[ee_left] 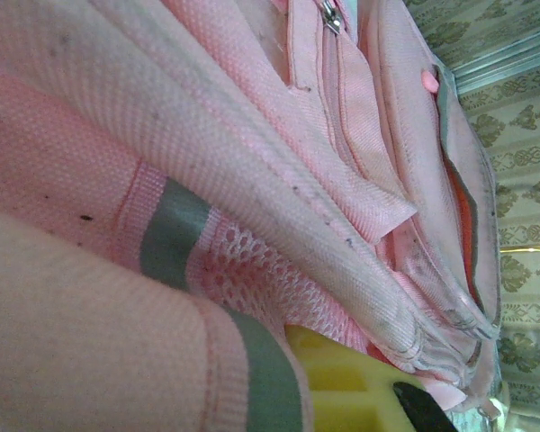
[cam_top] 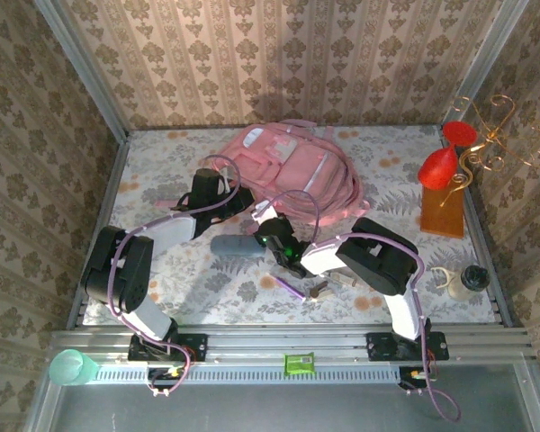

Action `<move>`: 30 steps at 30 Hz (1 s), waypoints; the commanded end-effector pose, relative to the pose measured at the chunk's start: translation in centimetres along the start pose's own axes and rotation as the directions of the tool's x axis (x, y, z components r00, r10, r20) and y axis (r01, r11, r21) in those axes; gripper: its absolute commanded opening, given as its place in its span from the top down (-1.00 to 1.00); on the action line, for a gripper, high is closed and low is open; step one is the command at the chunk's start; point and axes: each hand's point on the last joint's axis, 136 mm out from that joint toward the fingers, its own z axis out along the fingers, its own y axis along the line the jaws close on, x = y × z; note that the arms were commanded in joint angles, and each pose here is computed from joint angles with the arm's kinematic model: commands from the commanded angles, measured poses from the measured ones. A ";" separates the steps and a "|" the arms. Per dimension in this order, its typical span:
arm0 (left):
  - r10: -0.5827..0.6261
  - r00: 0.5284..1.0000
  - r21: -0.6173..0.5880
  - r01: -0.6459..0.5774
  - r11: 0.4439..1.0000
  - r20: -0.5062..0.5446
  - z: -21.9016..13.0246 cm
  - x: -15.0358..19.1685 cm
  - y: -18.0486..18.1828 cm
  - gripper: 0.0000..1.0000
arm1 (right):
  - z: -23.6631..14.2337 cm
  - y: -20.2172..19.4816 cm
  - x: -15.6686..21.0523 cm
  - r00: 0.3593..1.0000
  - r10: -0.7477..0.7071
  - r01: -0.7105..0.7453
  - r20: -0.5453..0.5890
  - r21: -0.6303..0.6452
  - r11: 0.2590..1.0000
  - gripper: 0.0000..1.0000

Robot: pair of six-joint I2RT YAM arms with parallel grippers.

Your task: Pack the student bag

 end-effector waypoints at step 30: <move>0.120 0.993 -0.204 -0.118 0.972 0.000 -2.5 -4.1 8.1 1.00 | -9.2 -8.9 8.8 0.854 0.282 -0.290 -0.438 0.051 0.956 1.00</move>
